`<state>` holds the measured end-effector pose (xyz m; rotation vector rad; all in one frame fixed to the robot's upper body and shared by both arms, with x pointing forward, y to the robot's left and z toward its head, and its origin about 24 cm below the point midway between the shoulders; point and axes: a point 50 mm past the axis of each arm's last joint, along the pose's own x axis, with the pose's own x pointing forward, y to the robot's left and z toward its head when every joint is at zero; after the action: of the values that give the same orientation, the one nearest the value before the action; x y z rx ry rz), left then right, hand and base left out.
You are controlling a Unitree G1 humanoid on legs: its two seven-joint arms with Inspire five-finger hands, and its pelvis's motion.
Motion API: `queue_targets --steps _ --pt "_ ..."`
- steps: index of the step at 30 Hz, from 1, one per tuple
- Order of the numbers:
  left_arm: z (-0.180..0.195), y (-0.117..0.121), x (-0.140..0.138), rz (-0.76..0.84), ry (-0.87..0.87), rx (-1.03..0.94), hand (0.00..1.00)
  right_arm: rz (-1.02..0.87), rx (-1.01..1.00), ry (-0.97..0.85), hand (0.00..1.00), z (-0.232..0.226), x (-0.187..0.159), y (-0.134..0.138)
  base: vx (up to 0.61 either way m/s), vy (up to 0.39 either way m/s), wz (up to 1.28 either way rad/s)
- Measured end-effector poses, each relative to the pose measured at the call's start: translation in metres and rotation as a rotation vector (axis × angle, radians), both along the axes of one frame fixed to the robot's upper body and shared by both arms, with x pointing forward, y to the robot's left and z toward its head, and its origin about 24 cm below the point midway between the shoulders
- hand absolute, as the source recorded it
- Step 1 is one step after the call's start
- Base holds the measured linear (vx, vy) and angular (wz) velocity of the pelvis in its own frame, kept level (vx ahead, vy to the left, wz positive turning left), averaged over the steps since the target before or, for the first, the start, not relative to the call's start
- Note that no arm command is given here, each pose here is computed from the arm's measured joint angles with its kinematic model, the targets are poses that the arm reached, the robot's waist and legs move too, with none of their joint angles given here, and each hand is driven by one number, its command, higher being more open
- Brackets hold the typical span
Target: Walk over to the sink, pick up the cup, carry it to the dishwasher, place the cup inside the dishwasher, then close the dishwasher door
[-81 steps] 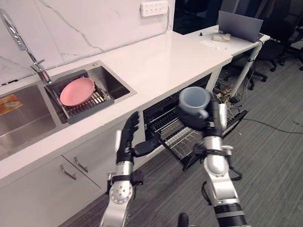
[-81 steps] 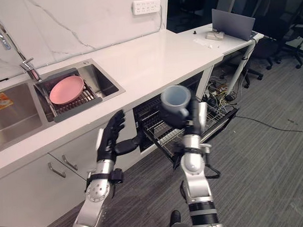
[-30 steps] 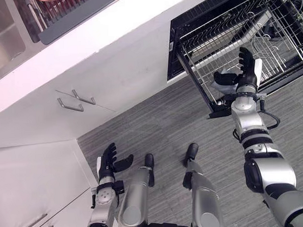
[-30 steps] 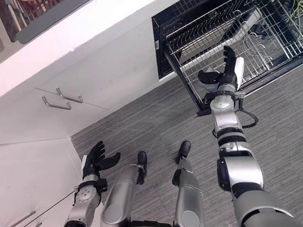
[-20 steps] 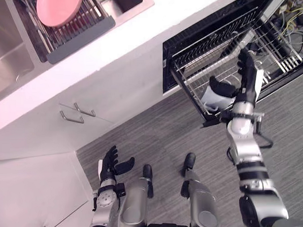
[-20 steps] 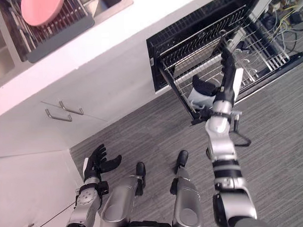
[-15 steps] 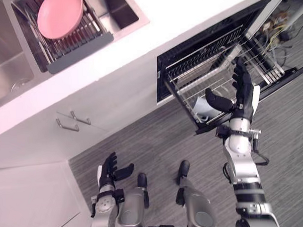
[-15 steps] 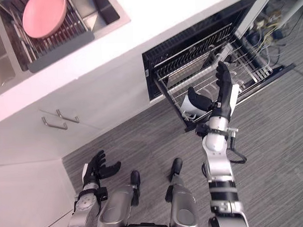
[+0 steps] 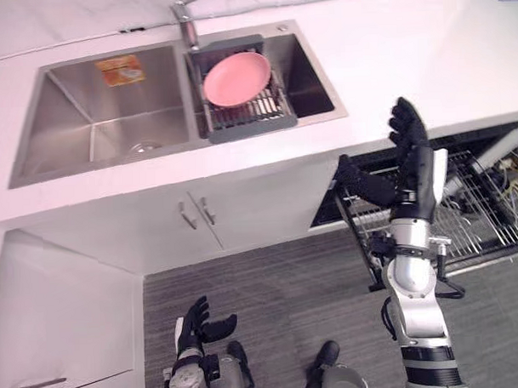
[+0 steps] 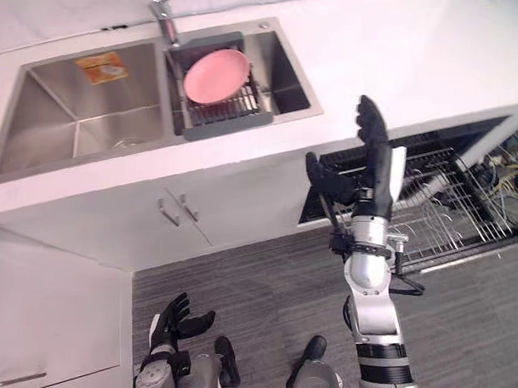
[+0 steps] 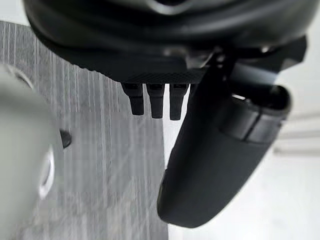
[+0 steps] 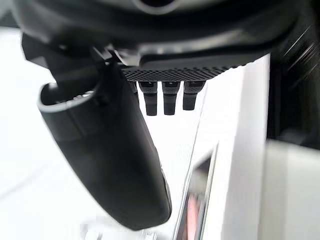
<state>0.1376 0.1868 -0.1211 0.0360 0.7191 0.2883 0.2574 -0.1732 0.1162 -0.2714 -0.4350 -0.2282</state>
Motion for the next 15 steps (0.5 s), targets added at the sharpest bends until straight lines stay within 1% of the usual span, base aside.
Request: queue_targets --steps 2,4,8,9,10,11,15 --pt "-0.004 0.006 -0.007 -0.004 0.033 0.014 0.9 0.031 -0.046 0.017 0.9 -0.002 0.006 0.005 0.08 0.195 0.24" --pt "-0.005 0.012 -0.013 -0.024 0.055 0.038 0.9 0.024 -0.099 0.051 0.9 -0.007 0.012 0.002 0.14 0.11 0.64" --pt "-0.005 0.015 -0.013 -0.024 0.056 0.049 0.9 0.015 -0.219 0.042 0.9 0.005 0.029 -0.012 0.23 -0.028 0.81" --pt "-0.004 0.017 -0.013 -0.041 0.058 0.068 0.9 -0.008 -0.301 0.02 0.9 0.015 0.032 -0.019 0.28 -0.109 0.81" --pt "-0.005 0.018 -0.014 -0.047 0.066 0.073 0.9 -0.014 -0.328 0.01 0.9 0.019 0.032 -0.022 0.37 -0.114 0.83" --pt "-0.009 0.01 -0.017 -0.052 0.085 0.055 0.9 -0.019 -0.37 0.004 0.9 0.024 0.033 -0.027 0.26 -0.08 0.41" --pt "-0.011 0.0 -0.018 -0.077 0.09 0.026 0.9 -0.043 -0.39 0.02 0.9 0.026 0.034 -0.035 0.28 -0.088 0.31"
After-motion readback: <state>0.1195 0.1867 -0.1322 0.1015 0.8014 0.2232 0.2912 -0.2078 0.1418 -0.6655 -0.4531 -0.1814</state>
